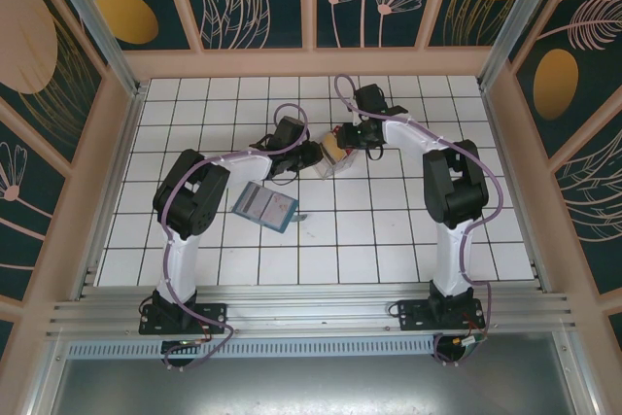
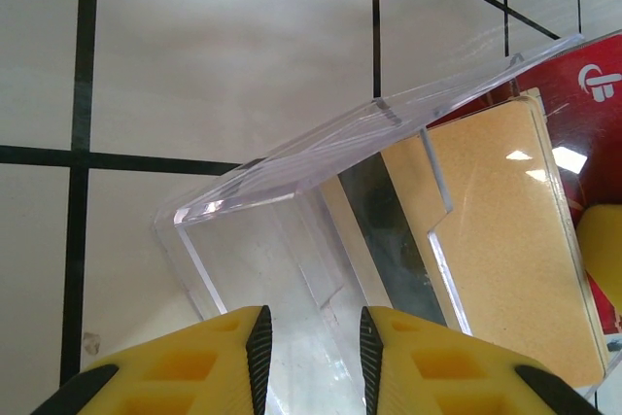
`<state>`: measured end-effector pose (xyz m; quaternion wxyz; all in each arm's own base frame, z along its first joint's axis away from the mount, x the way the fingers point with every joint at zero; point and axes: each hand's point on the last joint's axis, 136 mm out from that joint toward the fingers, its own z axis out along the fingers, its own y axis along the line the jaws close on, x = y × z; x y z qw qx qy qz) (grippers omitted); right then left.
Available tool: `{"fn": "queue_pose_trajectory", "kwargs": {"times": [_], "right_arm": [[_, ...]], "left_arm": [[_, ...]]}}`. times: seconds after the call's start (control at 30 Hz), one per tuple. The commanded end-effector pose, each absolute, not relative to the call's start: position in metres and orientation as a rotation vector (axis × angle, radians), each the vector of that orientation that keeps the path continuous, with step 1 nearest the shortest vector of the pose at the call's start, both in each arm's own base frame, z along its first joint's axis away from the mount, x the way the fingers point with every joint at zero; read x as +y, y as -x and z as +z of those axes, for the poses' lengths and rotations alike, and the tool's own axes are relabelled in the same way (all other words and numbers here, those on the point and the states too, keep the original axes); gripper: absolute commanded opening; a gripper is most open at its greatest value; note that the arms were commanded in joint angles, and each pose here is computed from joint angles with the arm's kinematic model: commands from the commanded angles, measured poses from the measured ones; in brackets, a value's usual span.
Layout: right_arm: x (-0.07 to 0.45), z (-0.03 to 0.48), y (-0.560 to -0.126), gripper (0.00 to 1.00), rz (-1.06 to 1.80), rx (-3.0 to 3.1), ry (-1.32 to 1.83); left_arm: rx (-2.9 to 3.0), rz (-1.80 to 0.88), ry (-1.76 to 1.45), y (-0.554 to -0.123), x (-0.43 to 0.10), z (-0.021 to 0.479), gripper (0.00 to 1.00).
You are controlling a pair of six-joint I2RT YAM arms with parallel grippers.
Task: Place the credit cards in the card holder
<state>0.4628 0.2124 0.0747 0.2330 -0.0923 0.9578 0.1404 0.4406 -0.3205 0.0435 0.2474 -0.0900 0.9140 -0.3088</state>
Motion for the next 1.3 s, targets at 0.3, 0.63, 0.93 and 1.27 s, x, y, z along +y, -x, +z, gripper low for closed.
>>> {"fn": "queue_pose_trajectory", "kwargs": {"times": [0.3, 0.63, 0.93, 1.27], "right_arm": [[0.198, 0.098, -0.473, 0.49, 0.308, 2.568, 0.212], [0.197, 0.106, -0.473, 0.49, 0.31, 2.552, 0.209], [0.198, 0.11, -0.472, 0.49, 0.319, 2.544, 0.211], [0.201, 0.113, -0.47, 0.42, 0.343, 2.54, 0.218]], "left_arm": [[2.605, -0.773, 0.276, -0.417, -0.305, 0.005, 0.32], [2.6, -0.777, 0.276, -0.417, -0.305, 0.007, 0.32], [2.598, -0.775, 0.277, -0.417, -0.304, 0.008, 0.32], [2.592, -0.782, 0.273, -0.418, -0.306, 0.012, 0.32]]}}
